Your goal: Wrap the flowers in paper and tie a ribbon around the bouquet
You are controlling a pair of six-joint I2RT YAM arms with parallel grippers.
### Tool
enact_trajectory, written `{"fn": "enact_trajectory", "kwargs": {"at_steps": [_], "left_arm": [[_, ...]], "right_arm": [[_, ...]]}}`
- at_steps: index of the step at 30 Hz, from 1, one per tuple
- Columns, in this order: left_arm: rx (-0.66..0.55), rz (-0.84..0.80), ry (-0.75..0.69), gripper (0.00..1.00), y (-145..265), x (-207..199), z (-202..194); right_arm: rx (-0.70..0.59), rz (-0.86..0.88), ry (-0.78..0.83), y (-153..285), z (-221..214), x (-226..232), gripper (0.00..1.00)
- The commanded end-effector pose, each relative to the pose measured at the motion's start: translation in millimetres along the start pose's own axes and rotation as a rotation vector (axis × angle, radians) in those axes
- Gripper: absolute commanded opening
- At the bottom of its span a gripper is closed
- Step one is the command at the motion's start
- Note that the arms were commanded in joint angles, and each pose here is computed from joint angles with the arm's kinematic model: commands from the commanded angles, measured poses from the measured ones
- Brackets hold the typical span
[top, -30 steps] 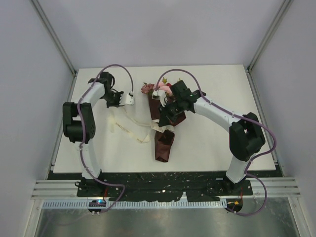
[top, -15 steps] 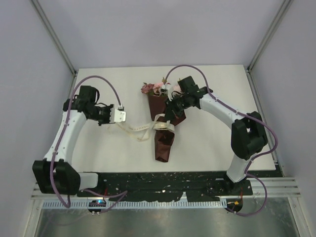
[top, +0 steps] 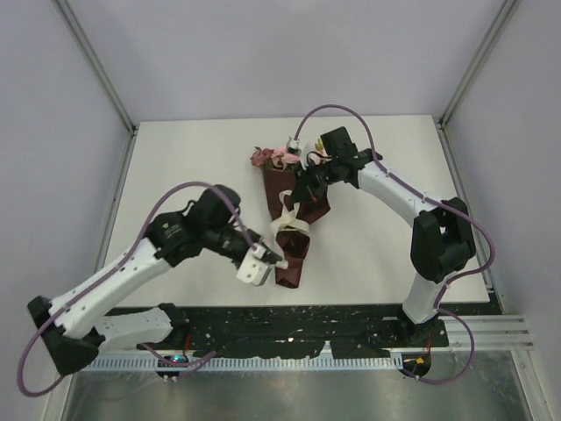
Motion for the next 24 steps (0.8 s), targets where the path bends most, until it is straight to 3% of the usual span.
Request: {"fn": "enact_trajectory", "kwargs": {"at_steps": [1, 5, 9, 14, 15, 18, 20, 24], "left_arm": [[-0.212, 0.087, -0.017, 0.0, -43.1, 81.8, 65.3], [-0.288, 0.082, -0.076, 0.0, -70.6, 117.2, 94.3], [-0.362, 0.248, -0.155, 0.0, -98.1, 147.6, 100.7], [-0.332, 0.273, -0.19, 0.0, -129.3, 158.9, 89.3], [-0.312, 0.259, -0.182, 0.02, -133.6, 158.8, 85.1], [-0.24, 0.209, -0.174, 0.36, -142.9, 156.7, 70.1], [-0.204, 0.171, -0.161, 0.4, -144.7, 155.4, 67.4], [-0.164, 0.127, -0.112, 0.39, -144.5, 156.4, 68.9]], "right_arm": [[-0.087, 0.012, 0.125, 3.2, 24.2, -9.3, 0.06], [-0.108, 0.043, 0.165, 2.7, 24.5, -9.9, 0.05], [-0.131, 0.071, 0.191, 8.5, 16.8, -15.7, 0.06], [-0.164, 0.105, 0.2, 17.7, 6.5, -24.4, 0.06], [-0.168, 0.106, 0.207, 19.3, 6.3, -25.9, 0.06], [-0.175, 0.123, 0.193, 19.4, 1.0, -28.7, 0.06], [-0.18, 0.131, 0.194, 20.0, -0.7, -28.5, 0.06], [-0.185, 0.146, 0.194, 19.2, -4.9, -26.6, 0.05]]}}
Point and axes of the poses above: each gripper's point midway between its finger pads, its own y axis back along the fingers, its own x axis along the line the jaws close on, z = x × y, the point moved 4 cm from there along y, back along the fingers, and after that the axes turned 13 degrees about y, right-handed, at the moved point
